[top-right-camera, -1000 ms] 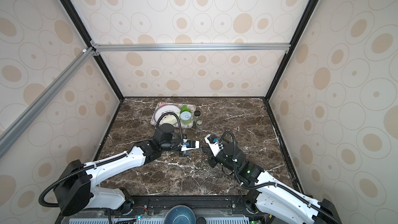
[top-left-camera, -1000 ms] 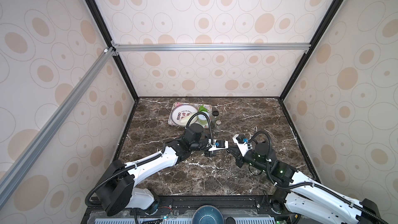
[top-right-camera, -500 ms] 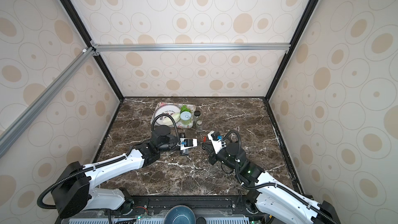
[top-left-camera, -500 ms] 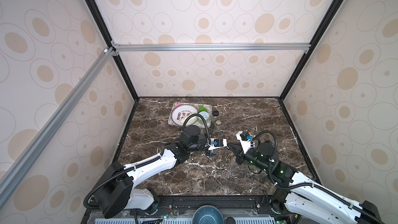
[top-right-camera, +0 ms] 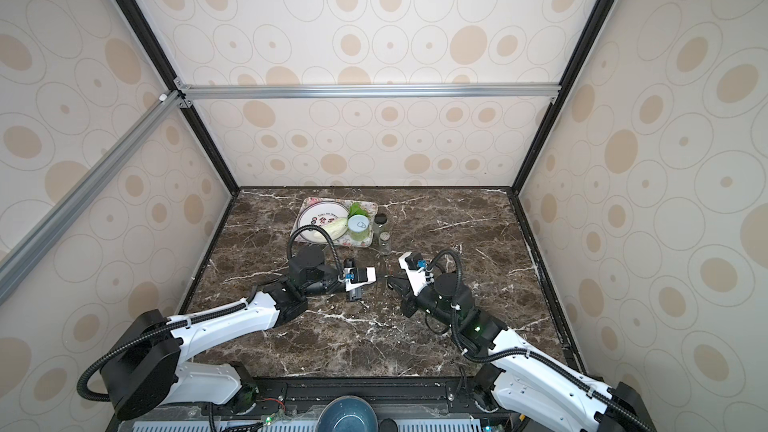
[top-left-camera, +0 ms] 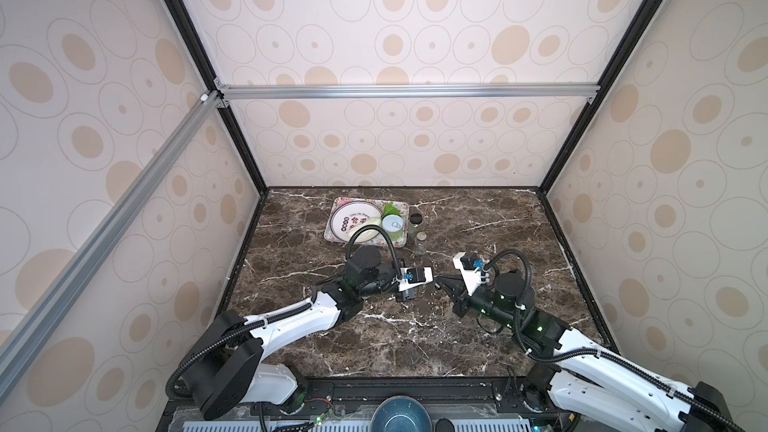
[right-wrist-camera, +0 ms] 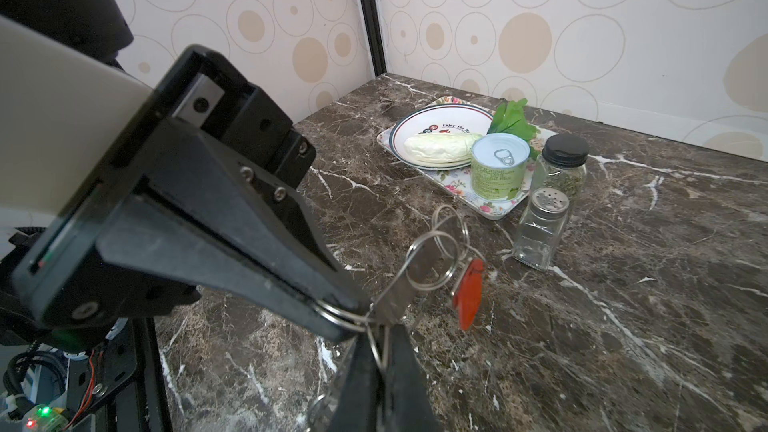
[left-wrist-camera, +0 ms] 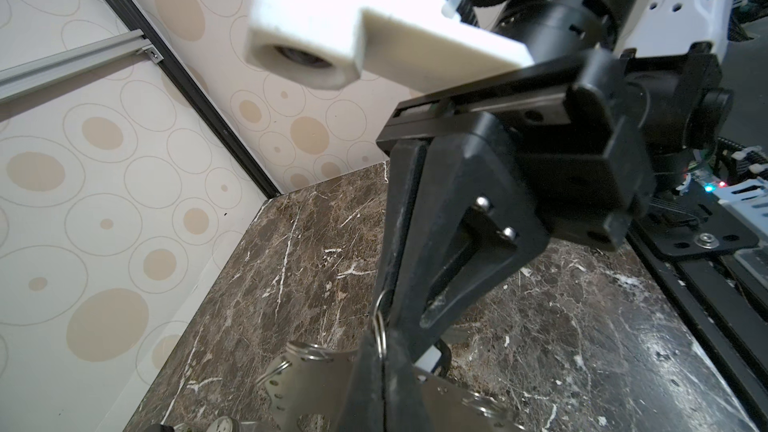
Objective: Put the keys on the keyring
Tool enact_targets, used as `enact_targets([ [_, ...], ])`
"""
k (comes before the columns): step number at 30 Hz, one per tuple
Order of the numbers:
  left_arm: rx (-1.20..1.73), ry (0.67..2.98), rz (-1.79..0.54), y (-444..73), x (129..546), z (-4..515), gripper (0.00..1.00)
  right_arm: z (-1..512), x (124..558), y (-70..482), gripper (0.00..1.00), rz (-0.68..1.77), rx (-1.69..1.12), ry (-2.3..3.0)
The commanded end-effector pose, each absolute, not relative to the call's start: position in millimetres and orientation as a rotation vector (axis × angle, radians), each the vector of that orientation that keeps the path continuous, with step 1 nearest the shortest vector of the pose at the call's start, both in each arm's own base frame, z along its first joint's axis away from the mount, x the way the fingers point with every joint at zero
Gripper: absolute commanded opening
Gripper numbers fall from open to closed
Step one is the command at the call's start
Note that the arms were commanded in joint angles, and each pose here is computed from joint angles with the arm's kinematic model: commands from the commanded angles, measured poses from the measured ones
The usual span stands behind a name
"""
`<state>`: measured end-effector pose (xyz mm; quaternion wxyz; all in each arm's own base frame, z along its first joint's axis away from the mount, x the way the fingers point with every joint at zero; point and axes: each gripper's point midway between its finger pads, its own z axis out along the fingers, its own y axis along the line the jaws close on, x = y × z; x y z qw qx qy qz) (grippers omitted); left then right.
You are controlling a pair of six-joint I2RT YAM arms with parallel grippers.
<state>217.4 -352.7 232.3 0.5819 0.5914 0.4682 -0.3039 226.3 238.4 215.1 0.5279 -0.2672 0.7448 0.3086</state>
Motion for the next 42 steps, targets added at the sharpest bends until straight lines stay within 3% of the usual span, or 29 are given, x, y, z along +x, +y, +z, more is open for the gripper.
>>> enact_targets([
  [1,1.326,0.810,-0.794,-353.7,184.2,293.2,0.00,204.3,233.6,232.8,0.00,0.706,-0.600,1.826],
  [5,1.341,0.814,-0.815,-357.2,184.2,290.8,0.00,204.8,232.7,233.8,0.00,0.710,-0.608,1.826],
  [9,1.373,0.846,-0.797,-360.7,189.1,284.2,0.17,208.0,233.1,228.4,0.00,0.682,-0.598,1.820],
  [14,1.480,0.888,-0.744,-359.9,189.4,265.0,0.24,212.1,233.7,221.3,0.00,0.643,-0.586,1.814],
  [24,1.543,1.072,-0.631,-358.9,212.9,239.9,0.28,212.0,229.6,227.6,0.00,0.666,-0.636,1.813],
  [42,1.563,1.140,-0.641,-372.1,227.4,227.5,0.28,210.7,227.9,231.1,0.00,0.687,-0.653,1.814],
])
